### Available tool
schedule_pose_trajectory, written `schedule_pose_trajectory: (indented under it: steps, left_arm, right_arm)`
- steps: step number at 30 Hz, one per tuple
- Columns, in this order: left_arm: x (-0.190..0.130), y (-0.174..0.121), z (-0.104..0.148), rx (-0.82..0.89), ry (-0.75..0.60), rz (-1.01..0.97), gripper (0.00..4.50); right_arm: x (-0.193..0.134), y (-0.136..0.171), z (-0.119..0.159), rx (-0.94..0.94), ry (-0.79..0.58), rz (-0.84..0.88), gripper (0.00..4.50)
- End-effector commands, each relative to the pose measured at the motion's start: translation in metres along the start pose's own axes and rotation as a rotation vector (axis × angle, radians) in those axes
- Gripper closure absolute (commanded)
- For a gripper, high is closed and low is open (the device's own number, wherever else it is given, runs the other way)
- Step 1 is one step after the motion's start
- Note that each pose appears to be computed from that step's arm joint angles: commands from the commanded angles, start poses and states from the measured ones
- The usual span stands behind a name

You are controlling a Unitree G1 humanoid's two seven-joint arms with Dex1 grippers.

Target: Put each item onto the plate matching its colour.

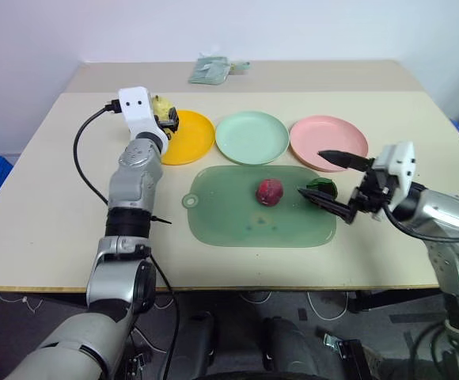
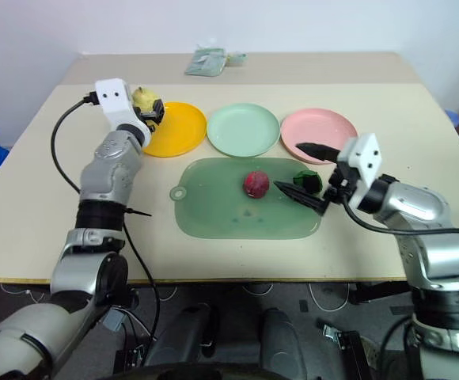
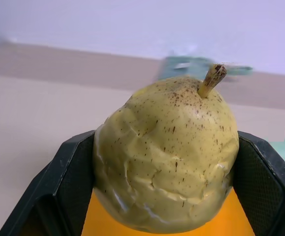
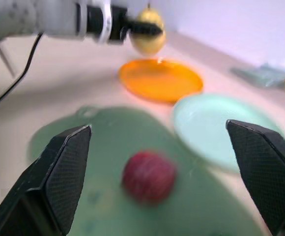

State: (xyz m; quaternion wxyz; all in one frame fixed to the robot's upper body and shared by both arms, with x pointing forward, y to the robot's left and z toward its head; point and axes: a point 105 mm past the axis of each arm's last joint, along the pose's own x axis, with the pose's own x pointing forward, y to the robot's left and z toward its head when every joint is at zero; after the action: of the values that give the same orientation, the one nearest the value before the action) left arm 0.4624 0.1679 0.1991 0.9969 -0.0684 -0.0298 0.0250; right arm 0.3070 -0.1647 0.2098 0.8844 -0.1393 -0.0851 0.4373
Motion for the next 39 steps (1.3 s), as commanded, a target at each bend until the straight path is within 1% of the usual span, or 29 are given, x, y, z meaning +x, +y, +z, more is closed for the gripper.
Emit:
schedule_pose_trajectory:
  steps: [1,3,6,12,17,18,19,24,27,30,32,34,37,39]
  left_arm:
    - [0.01,-0.002,0.007,0.016,-0.057,0.011,1.14]
    - [0.013,-0.003,-0.001,0.028,-0.046,0.01,1.14]
    - [0.016,-0.004,-0.008,0.022,-0.033,0.009,1.14]
    - [0.017,-0.011,-0.022,0.005,0.008,-0.026,1.14]
    - [0.017,-0.023,-0.023,-0.046,0.003,-0.102,1.14]
    - [0.017,-0.023,-0.022,-0.041,-0.003,-0.105,0.12]
    - [0.017,-0.024,-0.022,-0.038,-0.003,-0.111,0.06]
    - [0.017,-0.025,-0.019,-0.03,-0.009,-0.103,0.06]
    - [0.014,-0.027,-0.007,-0.027,-0.064,-0.145,0.06]
    - [-0.001,-0.021,0.007,-0.016,-0.142,-0.194,0.06]
    - [-0.02,-0.017,0.015,-0.014,-0.176,-0.24,0.06]
    - [-0.042,-0.016,0.022,0.048,-0.2,-0.305,0.06]
    - [-0.074,-0.02,0.025,0.046,-0.178,-0.425,0.06]
    - [-0.098,-0.026,0.022,0.07,-0.136,-0.574,0.06]
  right_arm:
    - [0.017,-0.008,0.01,-0.042,-0.048,-0.062,0.0]
    - [0.033,-0.009,0.015,-0.038,-0.081,-0.076,0.0]
    - [0.043,-0.006,0.016,-0.035,-0.096,-0.073,0.0]
    - [0.049,-0.002,0.017,-0.031,-0.11,-0.076,0.0]
    - [0.049,-0.001,0.017,-0.031,-0.111,-0.082,0.0]
    - [0.049,-0.001,0.017,-0.03,-0.112,-0.084,0.0]
    - [0.049,-0.001,0.017,-0.029,-0.113,-0.085,0.0]
    - [0.048,-0.001,0.017,-0.029,-0.115,-0.091,0.0]
    - [0.048,0.001,0.017,-0.03,-0.115,-0.09,0.0]
    - [0.048,0.004,0.017,-0.025,-0.117,-0.081,0.0]
    - [0.047,0.007,0.016,-0.021,-0.116,-0.077,0.0]
    - [0.045,0.009,0.015,-0.018,-0.113,-0.073,0.0]
    - [0.037,0.01,0.014,-0.018,-0.1,-0.082,0.0]
    - [0.021,0.014,0.011,-0.021,-0.068,-0.084,0.0]
